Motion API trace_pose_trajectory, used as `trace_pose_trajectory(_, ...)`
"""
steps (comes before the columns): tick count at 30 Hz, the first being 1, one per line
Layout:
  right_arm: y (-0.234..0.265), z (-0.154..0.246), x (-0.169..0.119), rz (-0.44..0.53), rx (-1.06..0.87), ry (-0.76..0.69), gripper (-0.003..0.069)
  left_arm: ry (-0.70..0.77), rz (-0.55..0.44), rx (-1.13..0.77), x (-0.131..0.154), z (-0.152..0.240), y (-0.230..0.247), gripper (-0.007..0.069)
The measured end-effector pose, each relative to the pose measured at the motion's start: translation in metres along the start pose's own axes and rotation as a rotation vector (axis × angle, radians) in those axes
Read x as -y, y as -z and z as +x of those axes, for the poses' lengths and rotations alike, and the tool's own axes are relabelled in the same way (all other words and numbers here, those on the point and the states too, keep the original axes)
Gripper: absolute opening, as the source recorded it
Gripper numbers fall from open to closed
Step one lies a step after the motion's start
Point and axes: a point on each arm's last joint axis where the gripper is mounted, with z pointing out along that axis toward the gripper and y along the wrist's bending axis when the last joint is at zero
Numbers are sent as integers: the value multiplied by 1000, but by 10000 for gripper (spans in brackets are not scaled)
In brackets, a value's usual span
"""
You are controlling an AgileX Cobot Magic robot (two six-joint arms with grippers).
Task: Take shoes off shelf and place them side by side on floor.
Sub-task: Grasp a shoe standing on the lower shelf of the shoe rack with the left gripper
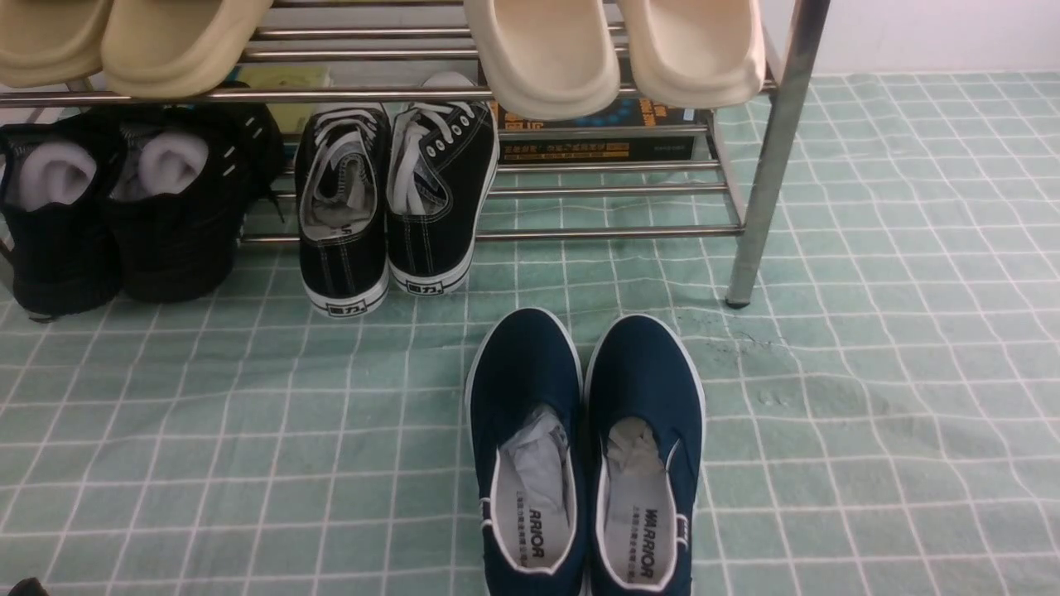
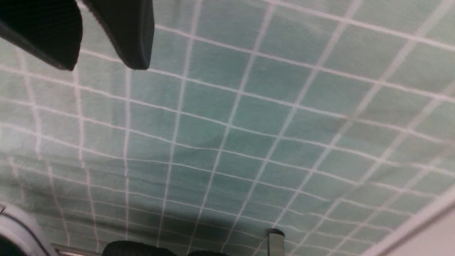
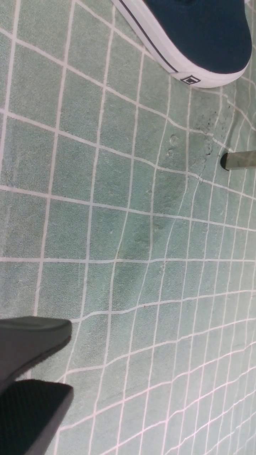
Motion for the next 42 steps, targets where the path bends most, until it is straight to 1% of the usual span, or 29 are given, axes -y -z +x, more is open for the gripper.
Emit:
trace_pose_trajectory(1,0,0,0,0,0,0,207,148,28,-11,3,1,0,242)
trace_pose_trajectory(2,0,0,0,0,0,0,207,214,41,-17,4,1,0,242)
trace_pose_trajectory(3,0,0,0,0,0,0,209,428,79,-39,8,2,0,242)
trace_pose_trajectory(4,0,0,0,0,0,0,209,606,108,-63,11,3,1,242)
trace_pose_trajectory(7,0,0,0,0,0,0,213,1006,164,-127,17,4,1,242)
trace_pose_trajectory(8,0,0,0,0,0,0,216,1093,173,-144,19,5,1,242)
trace_pose_trajectory(9,0,0,0,0,0,0,217,1150,178,-153,19,4,1,242)
trace_pose_trajectory(11,0,0,0,0,0,0,218,1197,181,-160,20,4,1,242)
trace_pose_trajectory(13,0,0,0,0,0,0,223,1208,181,-157,20,4,1,242)
trace_pose_trajectory(17,0,0,0,0,0,0,226,1185,188,-136,19,2,1,238)
trace_pose_trajectory(18,0,0,0,0,0,0,227,1128,195,-123,20,0,2,223)
trace_pose_trajectory(20,0,0,0,0,0,0,232,993,249,-64,26,-20,11,165)
trace_pose_trajectory(21,0,0,0,0,0,1,232,952,269,-39,28,-28,15,146)
trace_pose_trajectory(23,0,0,0,0,0,1,234,806,312,41,36,-55,27,75)
trace_pose_trajectory(25,0,0,0,0,0,1,234,651,311,72,45,-85,37,15)
trace_pose_trajectory(26,0,0,0,0,0,1,234,591,293,47,49,-98,37,6)
trace_pose_trajectory(28,0,0,0,0,0,1,235,447,221,-72,58,-120,30,1)
trace_pose_trajectory(29,0,0,0,0,0,1,235,445,216,-90,59,-122,28,1)
trace_pose_trajectory(30,0,0,0,0,0,1,237,362,160,-204,63,-134,20,1)
trace_pose_trajectory(32,0,0,0,0,0,1,237,273,73,-390,67,-146,-3,1)
trace_pose_trajectory(34,0,0,0,0,0,1,237,185,15,-544,70,-158,-29,1)
trace_pose_trajectory(36,0,0,0,0,0,1,237,115,5,-629,74,-167,-54,1)
trace_pose_trajectory(38,0,0,0,0,0,1,237,73,24,-689,79,-176,-80,1)
trace_pose_trajectory(39,0,0,0,0,0,1,237,69,46,-717,83,-180,-96,3)
trace_pose_trajectory(42,0,0,0,0,0,1,237,75,79,-748,90,-188,-123,27)
